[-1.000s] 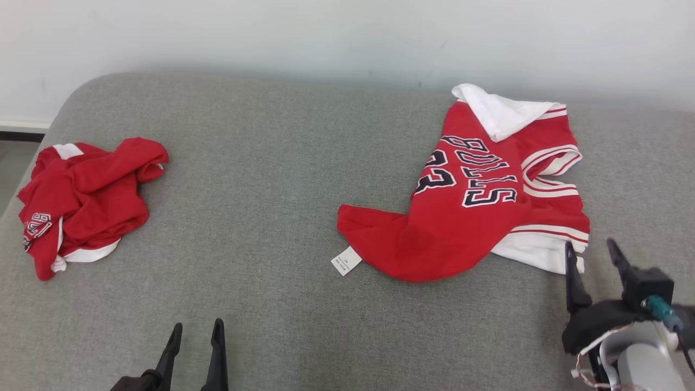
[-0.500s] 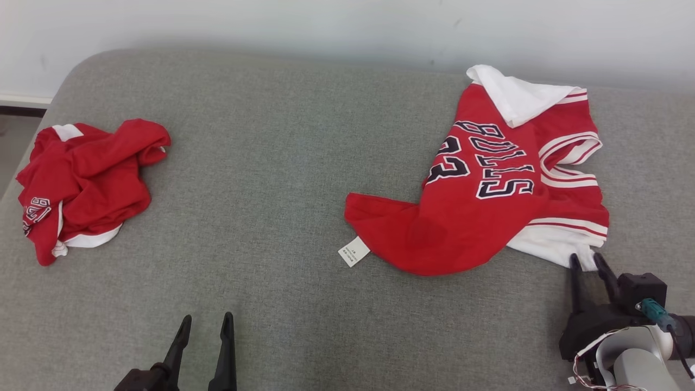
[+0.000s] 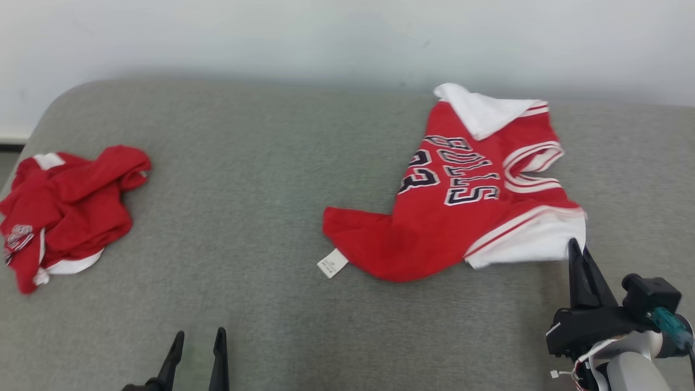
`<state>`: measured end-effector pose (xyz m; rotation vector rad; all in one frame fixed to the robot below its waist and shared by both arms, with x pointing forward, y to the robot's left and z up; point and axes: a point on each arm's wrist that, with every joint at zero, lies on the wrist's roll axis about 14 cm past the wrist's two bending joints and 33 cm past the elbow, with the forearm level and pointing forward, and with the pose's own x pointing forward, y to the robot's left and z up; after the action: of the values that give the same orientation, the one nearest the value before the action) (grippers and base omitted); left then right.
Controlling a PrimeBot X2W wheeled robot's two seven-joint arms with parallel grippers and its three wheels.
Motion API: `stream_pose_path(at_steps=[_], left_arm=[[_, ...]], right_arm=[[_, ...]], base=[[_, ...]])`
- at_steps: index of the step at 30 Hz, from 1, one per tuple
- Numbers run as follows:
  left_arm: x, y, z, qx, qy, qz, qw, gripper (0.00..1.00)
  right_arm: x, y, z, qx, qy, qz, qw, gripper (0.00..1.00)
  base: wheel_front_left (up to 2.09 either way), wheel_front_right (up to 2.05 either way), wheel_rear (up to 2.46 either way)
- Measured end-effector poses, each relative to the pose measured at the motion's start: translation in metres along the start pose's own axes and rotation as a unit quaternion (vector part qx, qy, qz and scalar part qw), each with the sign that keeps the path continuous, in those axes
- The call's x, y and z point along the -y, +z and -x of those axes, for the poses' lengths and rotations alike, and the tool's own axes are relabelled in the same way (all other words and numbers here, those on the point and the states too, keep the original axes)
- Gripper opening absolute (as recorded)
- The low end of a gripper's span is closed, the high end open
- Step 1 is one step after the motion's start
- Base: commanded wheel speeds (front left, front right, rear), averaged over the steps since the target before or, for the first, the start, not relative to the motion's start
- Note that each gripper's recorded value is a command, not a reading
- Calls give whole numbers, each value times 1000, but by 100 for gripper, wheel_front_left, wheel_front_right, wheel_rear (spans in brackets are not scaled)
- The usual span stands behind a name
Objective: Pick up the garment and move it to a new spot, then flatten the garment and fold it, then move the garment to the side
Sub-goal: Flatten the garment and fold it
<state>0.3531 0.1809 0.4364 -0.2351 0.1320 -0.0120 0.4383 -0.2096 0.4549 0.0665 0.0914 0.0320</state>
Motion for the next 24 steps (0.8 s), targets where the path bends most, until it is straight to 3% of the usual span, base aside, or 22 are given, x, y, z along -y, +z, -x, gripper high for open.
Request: stream_pose_path(at_steps=[7, 16, 17, 18, 19, 20, 24], left_arm=[[25, -2, -4, -3, -40, 2, 999, 100], [64, -4, -16, -8, -100, 3, 995, 100], [68, -5, -17, -10, -105, 3, 994, 100], [71, -6, -18, -10, -110, 2, 994, 100], [74, -6, -19, -11, -114, 2, 993, 100], [75, -7, -20, -12, -116, 2, 993, 100], [75, -8, -22, -14, -117, -2, 993, 100]], right_arm=[[17, 42, 36, 66, -9, -24, 997, 0], [60, 29, 94, 47, -73, -45, 995, 0], [62, 27, 97, 45, -80, -49, 995, 22], [64, 23, 100, 37, -85, -49, 995, 22], [65, 19, 101, 30, -87, -43, 995, 89], [67, 17, 102, 28, -93, -45, 994, 100], [65, 23, 88, 39, -95, -9, 995, 100]], base=[[0, 0, 0], [0, 0, 0], [0, 0, 0], [0, 0, 0], [0, 0, 0], [0, 0, 0], [0, 0, 0]])
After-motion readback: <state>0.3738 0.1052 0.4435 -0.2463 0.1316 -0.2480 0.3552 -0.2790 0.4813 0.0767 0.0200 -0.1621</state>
